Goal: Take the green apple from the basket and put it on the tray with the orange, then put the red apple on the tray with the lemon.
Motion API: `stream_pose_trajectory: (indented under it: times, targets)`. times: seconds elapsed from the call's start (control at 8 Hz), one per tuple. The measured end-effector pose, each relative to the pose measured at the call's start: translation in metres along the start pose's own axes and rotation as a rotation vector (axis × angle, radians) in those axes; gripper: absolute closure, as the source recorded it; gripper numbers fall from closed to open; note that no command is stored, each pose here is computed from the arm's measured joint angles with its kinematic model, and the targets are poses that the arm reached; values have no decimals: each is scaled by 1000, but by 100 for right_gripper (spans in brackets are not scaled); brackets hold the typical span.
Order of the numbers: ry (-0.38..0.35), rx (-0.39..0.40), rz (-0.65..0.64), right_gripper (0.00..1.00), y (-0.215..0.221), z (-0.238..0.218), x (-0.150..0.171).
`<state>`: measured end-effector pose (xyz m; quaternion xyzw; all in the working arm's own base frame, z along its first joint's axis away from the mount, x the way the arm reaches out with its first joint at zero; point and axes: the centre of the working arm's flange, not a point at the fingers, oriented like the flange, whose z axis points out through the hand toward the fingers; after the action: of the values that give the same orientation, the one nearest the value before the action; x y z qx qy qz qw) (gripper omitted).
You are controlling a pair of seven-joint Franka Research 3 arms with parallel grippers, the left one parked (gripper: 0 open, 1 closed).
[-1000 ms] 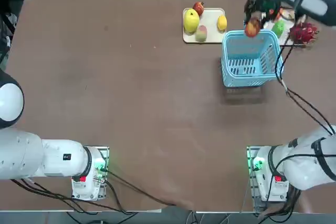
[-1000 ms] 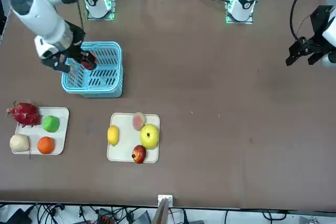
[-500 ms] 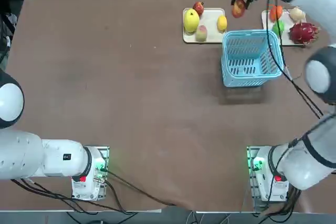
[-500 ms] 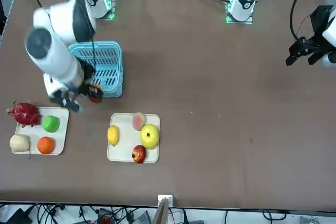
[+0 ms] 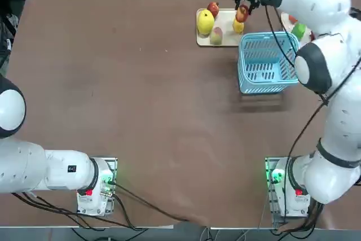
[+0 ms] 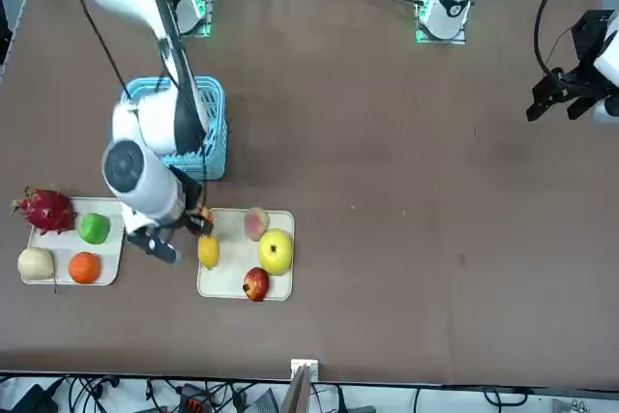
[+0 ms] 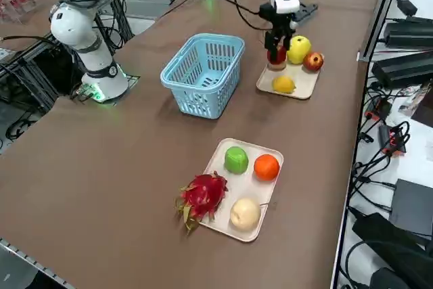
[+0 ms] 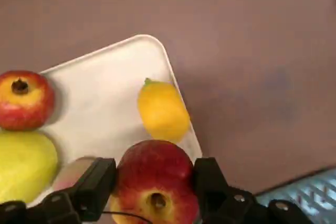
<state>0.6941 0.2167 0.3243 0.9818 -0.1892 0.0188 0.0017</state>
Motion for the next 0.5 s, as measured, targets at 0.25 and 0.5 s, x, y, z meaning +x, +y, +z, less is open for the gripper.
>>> stream_pose_trajectory:
  times: [0.25,0.5]
  targets:
    - [7,57,32,14,-10,22,3]
    - [21,76,44,14,-23,44,-3]
